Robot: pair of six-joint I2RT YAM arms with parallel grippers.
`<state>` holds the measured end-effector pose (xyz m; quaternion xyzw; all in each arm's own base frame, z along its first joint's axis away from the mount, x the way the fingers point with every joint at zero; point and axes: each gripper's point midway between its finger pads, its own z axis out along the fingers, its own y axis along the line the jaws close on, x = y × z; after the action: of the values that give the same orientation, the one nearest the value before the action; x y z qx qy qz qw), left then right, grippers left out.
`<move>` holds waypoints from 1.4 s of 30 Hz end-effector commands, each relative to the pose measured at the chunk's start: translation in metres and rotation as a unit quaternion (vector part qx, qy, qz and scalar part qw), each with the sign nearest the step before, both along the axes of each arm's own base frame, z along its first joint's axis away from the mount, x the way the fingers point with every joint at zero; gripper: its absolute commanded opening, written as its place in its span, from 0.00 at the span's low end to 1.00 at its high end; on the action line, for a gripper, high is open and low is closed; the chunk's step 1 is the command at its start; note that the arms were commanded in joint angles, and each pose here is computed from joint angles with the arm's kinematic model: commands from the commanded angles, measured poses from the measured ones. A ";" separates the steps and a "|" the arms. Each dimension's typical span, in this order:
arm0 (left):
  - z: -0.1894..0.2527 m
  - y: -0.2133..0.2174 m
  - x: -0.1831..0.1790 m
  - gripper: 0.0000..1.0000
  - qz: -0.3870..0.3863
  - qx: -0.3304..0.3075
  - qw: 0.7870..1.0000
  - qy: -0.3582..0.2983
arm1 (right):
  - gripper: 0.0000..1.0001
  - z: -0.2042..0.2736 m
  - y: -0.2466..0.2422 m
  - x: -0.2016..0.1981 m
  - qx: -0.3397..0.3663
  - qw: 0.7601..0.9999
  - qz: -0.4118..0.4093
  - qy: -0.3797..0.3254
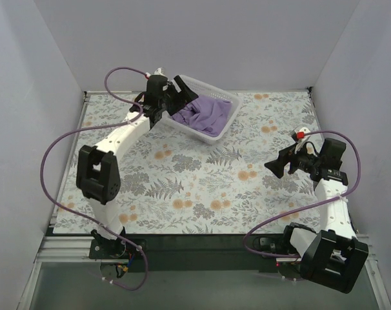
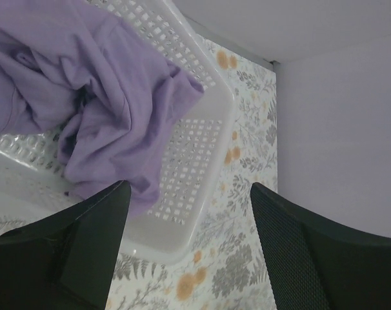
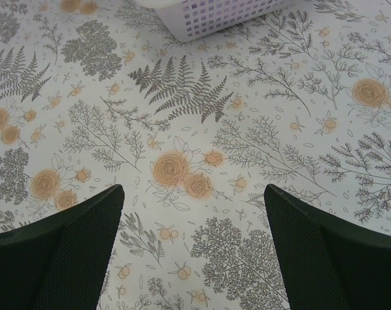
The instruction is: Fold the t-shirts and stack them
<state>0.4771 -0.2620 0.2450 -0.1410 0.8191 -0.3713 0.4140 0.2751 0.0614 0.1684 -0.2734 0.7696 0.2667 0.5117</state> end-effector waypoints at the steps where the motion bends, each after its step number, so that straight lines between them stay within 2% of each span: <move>1: -0.014 -0.008 0.033 0.74 0.066 -0.012 0.996 0.057 | 0.95 0.009 0.001 0.005 0.010 1.000 0.007 -0.012; 2: -0.036 -0.010 0.045 0.73 0.079 0.000 0.994 0.074 | 0.95 0.009 -0.001 0.006 0.004 1.000 0.001 -0.013; 4: -0.049 -0.017 0.054 0.73 0.081 0.006 0.993 0.091 | 0.95 0.008 -0.002 0.007 0.001 1.000 -0.002 -0.013; 5: -0.054 -0.015 0.075 0.72 0.109 0.018 0.991 0.082 | 0.95 0.009 -0.001 0.006 0.003 1.000 0.001 -0.015; 8: -0.076 -0.021 0.095 0.71 0.120 0.046 0.987 0.091 | 0.95 0.009 -0.001 0.006 0.005 1.000 0.001 -0.012; 10: -0.090 -0.021 0.103 0.70 0.127 0.061 0.985 0.099 | 0.95 0.009 -0.001 0.007 0.006 1.000 0.001 -0.011; 11: -0.113 -0.022 0.107 0.68 0.128 0.072 0.983 0.114 | 0.95 0.009 -0.001 0.007 0.005 1.000 0.001 -0.011; 12: -0.106 -0.026 0.113 0.65 0.127 0.067 0.984 0.106 | 0.95 0.008 -0.001 0.007 0.005 1.000 -0.001 -0.011; 15: -0.130 -0.031 0.113 0.59 0.117 0.073 0.983 0.124 | 0.95 0.009 -0.003 0.008 0.002 1.000 -0.004 -0.011; 17: -0.128 -0.041 0.113 0.24 0.095 0.062 0.987 0.117 | 0.95 0.009 -0.003 0.008 0.000 1.000 -0.005 -0.012; 18: -0.120 -0.044 0.114 0.00 0.080 0.062 0.990 0.102 | 0.95 0.009 -0.003 0.008 0.000 1.000 -0.005 -0.012; 19: -0.105 -0.049 0.117 0.00 0.072 0.055 0.993 0.079 | 0.95 0.009 -0.004 0.008 0.000 1.000 -0.007 -0.012; 22: -0.022 -0.068 0.110 0.00 0.025 0.046 0.998 -0.045 | 0.95 0.007 -0.003 0.007 0.000 1.000 -0.007 -0.010; 23: 0.033 -0.069 0.097 0.00 0.016 0.030 0.995 -0.097 | 0.95 0.007 -0.004 0.008 0.000 1.000 -0.007 -0.011; 25: 0.091 -0.076 0.076 0.00 -0.014 0.009 0.986 -0.166 | 0.95 0.007 -0.004 0.008 -0.003 1.000 -0.009 -0.012; 26: 0.126 -0.073 0.052 0.00 -0.033 -0.007 0.981 -0.189 | 0.95 0.007 -0.005 0.008 -0.004 1.000 -0.009 -0.013; 28: 0.159 -0.068 0.026 0.00 -0.051 -0.026 0.974 -0.218 | 0.95 0.007 -0.007 0.009 -0.008 1.000 -0.013 -0.014; 29: 0.182 -0.057 0.000 0.00 -0.054 -0.036 0.970 -0.234 | 0.95 0.007 -0.007 0.009 -0.009 1.000 -0.014 -0.014; 34: 0.224 -0.030 -0.085 0.00 -0.087 -0.059 0.953 -0.284 | 0.95 0.003 -0.010 0.010 -0.014 1.000 -0.020 -0.012; 35: 0.245 -0.017 -0.112 0.00 -0.092 -0.069 0.945 -0.306 | 0.95 0.002 -0.010 0.009 -0.013 1.000 -0.020 -0.011; 37: 0.240 -0.013 -0.135 0.00 -0.114 -0.067 0.942 -0.309 | 0.95 0.000 -0.011 0.010 -0.014 1.000 -0.021 -0.009; 38: 0.259 -0.004 -0.158 0.00 -0.121 -0.076 0.932 -0.333 | 0.95 -0.001 -0.011 0.010 -0.013 1.000 -0.021 -0.008; 42: 0.288 0.009 -0.206 0.00 -0.159 -0.088 0.910 -0.372 | 0.95 -0.006 -0.014 0.011 -0.012 1.000 -0.025 0.002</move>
<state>0.2864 -0.2447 0.5430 0.0574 0.5773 -0.5198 0.6272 0.2803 0.0521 0.1608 -0.2548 0.7842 0.2550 0.5051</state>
